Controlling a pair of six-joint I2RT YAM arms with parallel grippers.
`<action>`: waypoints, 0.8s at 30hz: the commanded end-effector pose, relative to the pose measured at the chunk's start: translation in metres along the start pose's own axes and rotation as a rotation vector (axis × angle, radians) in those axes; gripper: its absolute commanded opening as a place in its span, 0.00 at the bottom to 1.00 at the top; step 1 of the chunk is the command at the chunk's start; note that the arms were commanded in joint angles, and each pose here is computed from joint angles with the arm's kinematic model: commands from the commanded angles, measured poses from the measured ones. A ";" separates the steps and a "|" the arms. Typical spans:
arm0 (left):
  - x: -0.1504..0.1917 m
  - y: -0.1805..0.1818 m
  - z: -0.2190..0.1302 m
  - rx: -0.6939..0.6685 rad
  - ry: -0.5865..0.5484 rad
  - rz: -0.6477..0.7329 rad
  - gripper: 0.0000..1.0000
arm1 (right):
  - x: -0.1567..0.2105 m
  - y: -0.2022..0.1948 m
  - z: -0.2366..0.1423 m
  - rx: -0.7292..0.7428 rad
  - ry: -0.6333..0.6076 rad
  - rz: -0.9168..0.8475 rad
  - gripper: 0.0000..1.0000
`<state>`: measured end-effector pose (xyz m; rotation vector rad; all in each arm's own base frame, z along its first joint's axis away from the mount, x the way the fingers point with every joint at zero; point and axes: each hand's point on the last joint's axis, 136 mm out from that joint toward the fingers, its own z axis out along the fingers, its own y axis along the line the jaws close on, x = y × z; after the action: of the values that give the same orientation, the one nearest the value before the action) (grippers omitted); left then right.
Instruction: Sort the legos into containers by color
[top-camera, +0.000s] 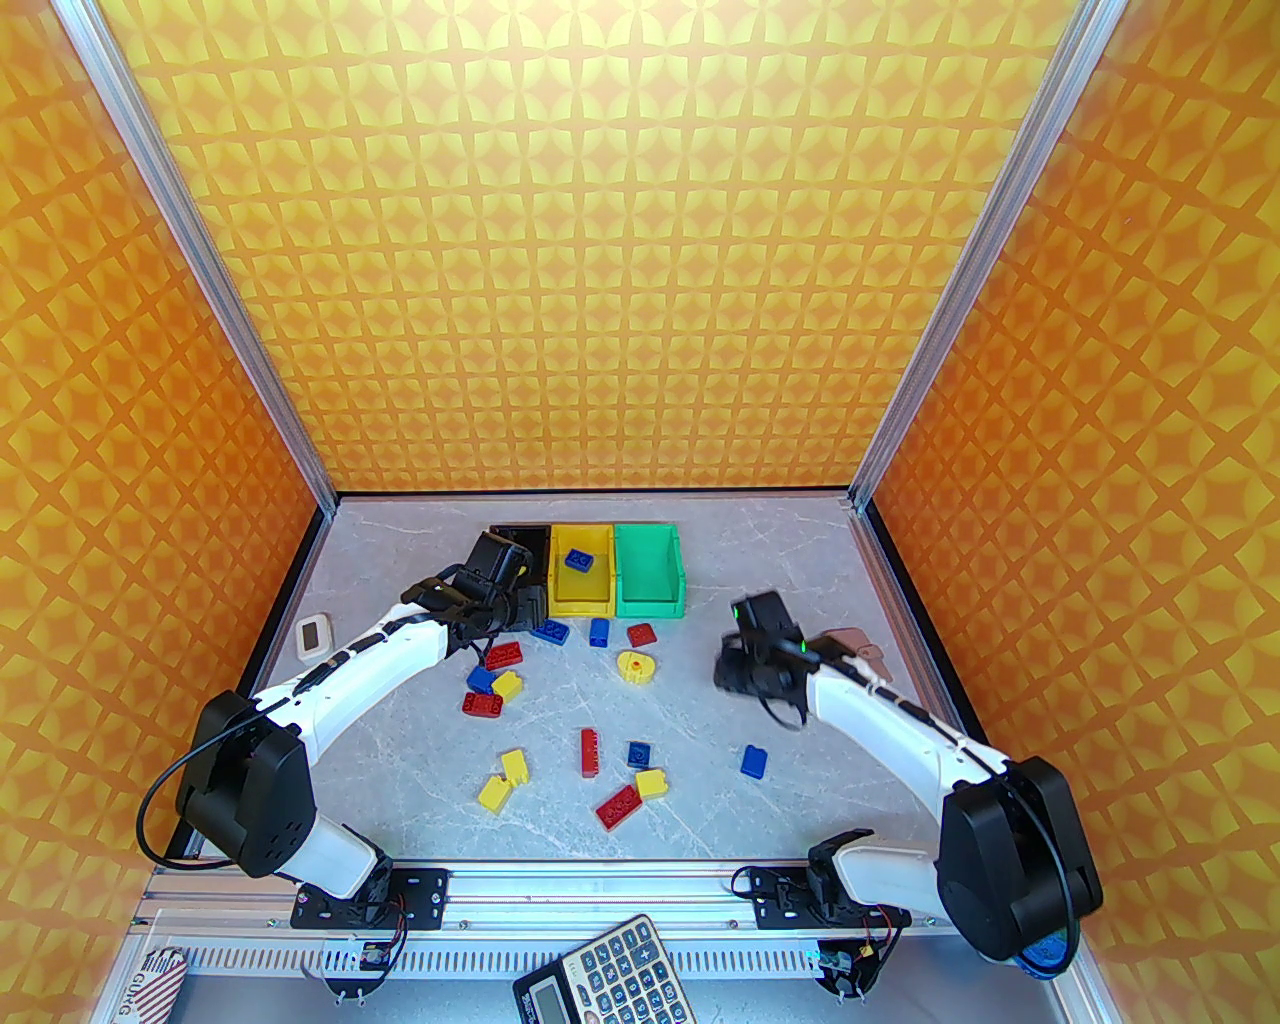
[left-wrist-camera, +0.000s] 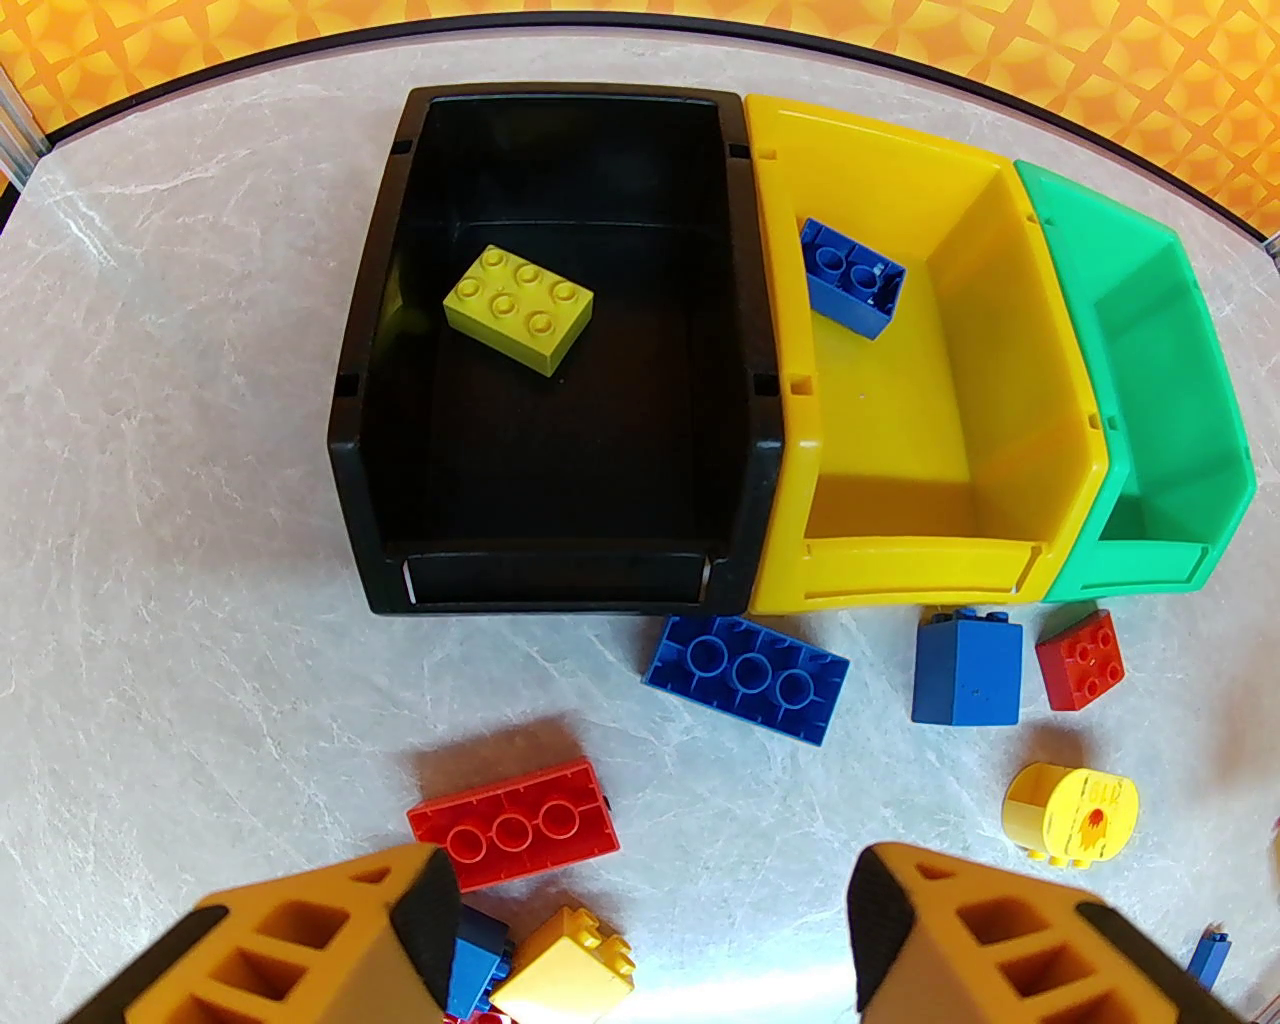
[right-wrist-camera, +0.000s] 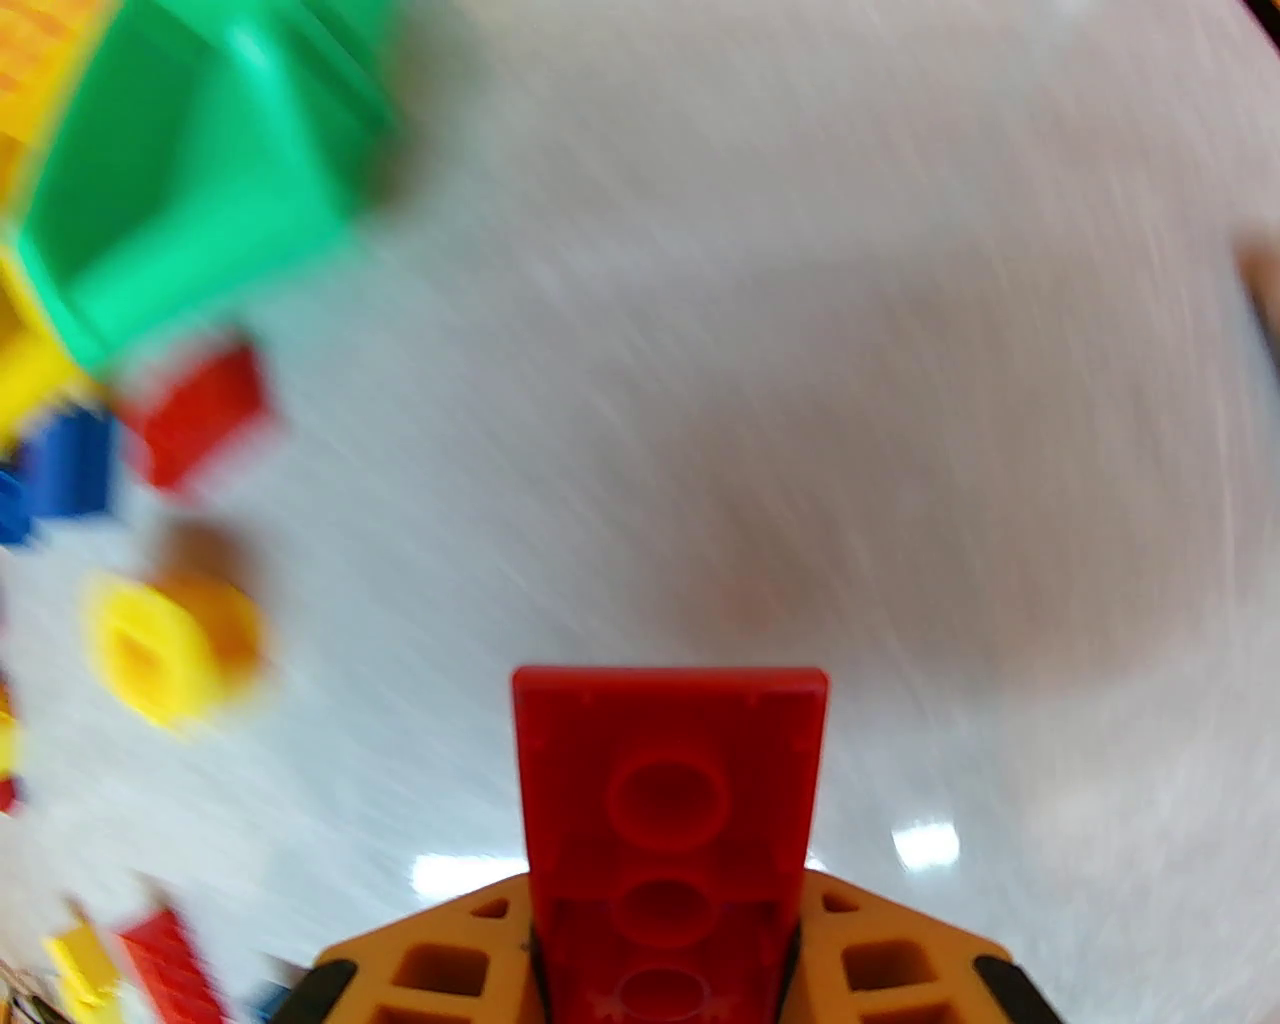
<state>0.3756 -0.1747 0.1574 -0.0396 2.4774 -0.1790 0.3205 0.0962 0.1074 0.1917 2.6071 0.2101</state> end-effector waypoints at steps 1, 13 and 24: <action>-0.002 0.001 -0.010 -0.003 -0.015 -0.018 0.68 | -0.043 0.031 -0.007 -0.080 -0.086 -0.050 0.21; 0.003 0.006 -0.030 0.004 -0.022 -0.039 0.69 | -0.133 0.112 0.049 -0.172 -0.119 -0.132 0.29; 0.011 0.010 -0.036 -0.003 -0.008 -0.053 0.70 | -0.137 0.118 0.047 -0.175 -0.115 -0.213 0.66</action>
<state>0.3544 -0.1652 0.1813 -0.0876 2.4491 -0.2190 0.4853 0.1941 0.1364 -0.0735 2.4852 0.3373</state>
